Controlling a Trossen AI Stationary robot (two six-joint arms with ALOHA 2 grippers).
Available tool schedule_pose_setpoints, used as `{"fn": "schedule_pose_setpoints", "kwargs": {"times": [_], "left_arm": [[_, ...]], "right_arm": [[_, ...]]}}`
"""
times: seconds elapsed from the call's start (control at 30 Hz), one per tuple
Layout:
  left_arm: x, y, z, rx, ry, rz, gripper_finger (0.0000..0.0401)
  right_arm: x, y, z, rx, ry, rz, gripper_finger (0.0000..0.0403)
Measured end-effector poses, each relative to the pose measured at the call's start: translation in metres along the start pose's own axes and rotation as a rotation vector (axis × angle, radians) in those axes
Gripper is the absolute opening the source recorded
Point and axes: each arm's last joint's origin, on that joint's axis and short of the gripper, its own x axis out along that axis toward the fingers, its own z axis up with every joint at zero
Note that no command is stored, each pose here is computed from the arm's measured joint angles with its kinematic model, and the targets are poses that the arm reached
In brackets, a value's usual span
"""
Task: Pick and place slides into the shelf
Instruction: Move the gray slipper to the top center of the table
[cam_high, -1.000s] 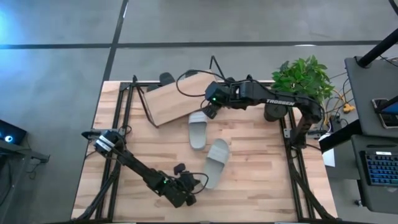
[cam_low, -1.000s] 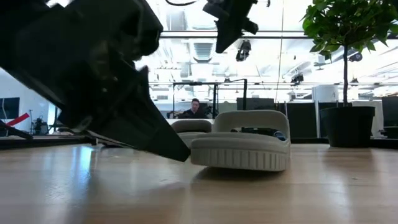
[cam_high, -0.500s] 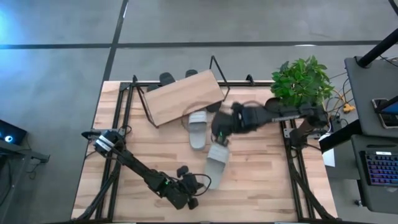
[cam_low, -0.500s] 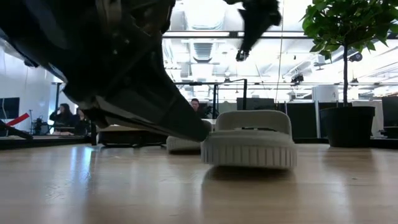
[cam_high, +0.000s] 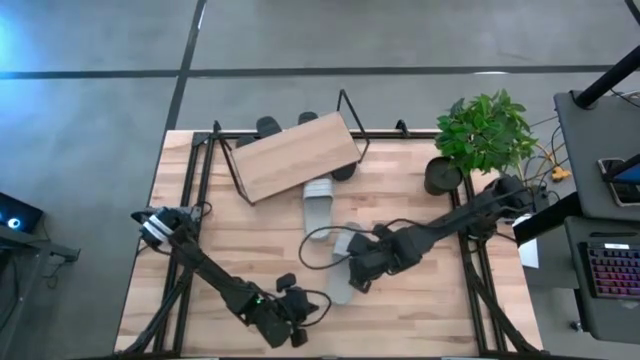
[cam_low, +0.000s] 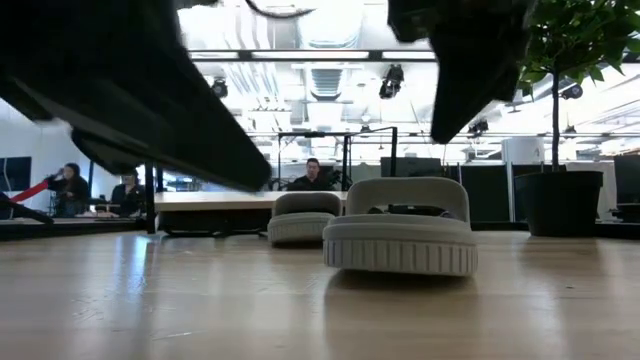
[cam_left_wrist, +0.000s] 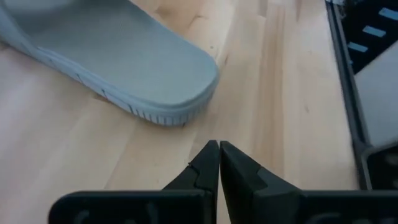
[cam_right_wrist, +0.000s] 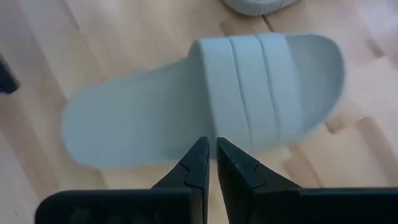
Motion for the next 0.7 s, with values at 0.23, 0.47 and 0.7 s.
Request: {"fn": "schedule_pose_setpoints", "kwargs": {"times": [0.23,0.47,0.7], "left_arm": [[-0.036,-0.005,0.014,0.033,0.024,-0.023,0.0000],[-0.068,-0.002,0.017,0.028,0.086,-0.022,0.0000],[-0.094,0.002,0.000,-0.021,0.187,0.017,0.0000]], "right_arm": [[0.016,-0.001,-0.008,0.056,0.006,0.071,0.0022],[0.033,-0.005,-0.016,0.095,-0.008,0.145,0.0022],[0.054,-0.029,-0.013,0.113,-0.014,0.104,0.0022]]}}
